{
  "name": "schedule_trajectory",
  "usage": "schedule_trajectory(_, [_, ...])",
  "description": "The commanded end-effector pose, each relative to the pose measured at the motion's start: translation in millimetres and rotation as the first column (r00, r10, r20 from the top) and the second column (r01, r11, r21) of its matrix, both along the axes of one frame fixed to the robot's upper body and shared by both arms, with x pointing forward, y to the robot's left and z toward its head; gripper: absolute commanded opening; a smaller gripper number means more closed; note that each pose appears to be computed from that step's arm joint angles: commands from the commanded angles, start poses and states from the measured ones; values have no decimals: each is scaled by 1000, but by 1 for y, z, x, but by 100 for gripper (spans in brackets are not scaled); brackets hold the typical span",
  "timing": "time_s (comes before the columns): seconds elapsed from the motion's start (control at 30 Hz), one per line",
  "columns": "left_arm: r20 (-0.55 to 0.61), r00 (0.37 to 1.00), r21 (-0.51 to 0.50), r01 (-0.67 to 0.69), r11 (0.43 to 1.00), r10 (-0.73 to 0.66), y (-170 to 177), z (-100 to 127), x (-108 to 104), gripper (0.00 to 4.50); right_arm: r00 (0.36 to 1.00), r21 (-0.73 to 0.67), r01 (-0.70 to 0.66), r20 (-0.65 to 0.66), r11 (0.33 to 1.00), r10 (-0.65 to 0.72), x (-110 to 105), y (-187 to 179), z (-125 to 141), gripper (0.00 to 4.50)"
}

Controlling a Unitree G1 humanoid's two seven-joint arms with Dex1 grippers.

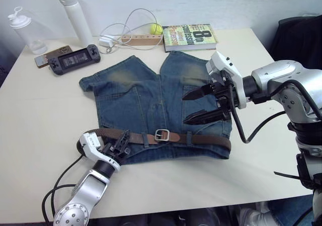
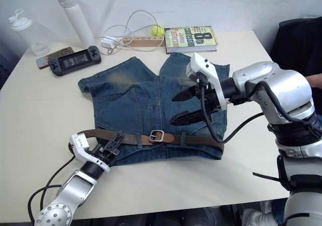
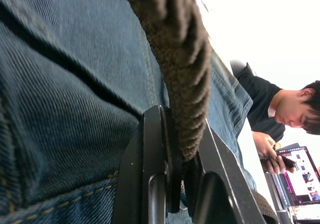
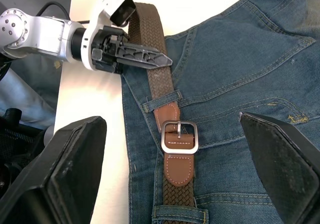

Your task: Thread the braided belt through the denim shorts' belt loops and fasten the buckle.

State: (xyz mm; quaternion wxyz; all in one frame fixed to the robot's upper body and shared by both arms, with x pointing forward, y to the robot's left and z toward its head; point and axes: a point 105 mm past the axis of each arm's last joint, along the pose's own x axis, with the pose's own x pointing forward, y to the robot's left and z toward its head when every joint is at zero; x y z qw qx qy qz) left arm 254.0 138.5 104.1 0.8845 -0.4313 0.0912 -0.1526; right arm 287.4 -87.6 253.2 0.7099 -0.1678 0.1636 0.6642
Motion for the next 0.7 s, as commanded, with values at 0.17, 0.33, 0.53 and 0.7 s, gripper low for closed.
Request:
schedule_trajectory(0.17, [-99,986,8,133,991,-132,-19,-20,0,0,996,-30,-17,89,999,20,-9,4,-2,449])
schedule_trajectory(0.33, [-173,966,25,201,979,-194,-20,-31,-2,0,954,-129,-30,293,991,67,-5,10,-32,449])
schedule_trajectory(0.53, [-215,945,84,269,960,-246,-10,-38,5,0,856,-173,-80,492,982,157,-6,27,-83,449])
schedule_trajectory(0.7, [-209,940,36,283,958,-270,-14,-32,20,0,690,-210,-204,662,956,293,-19,40,-113,449])
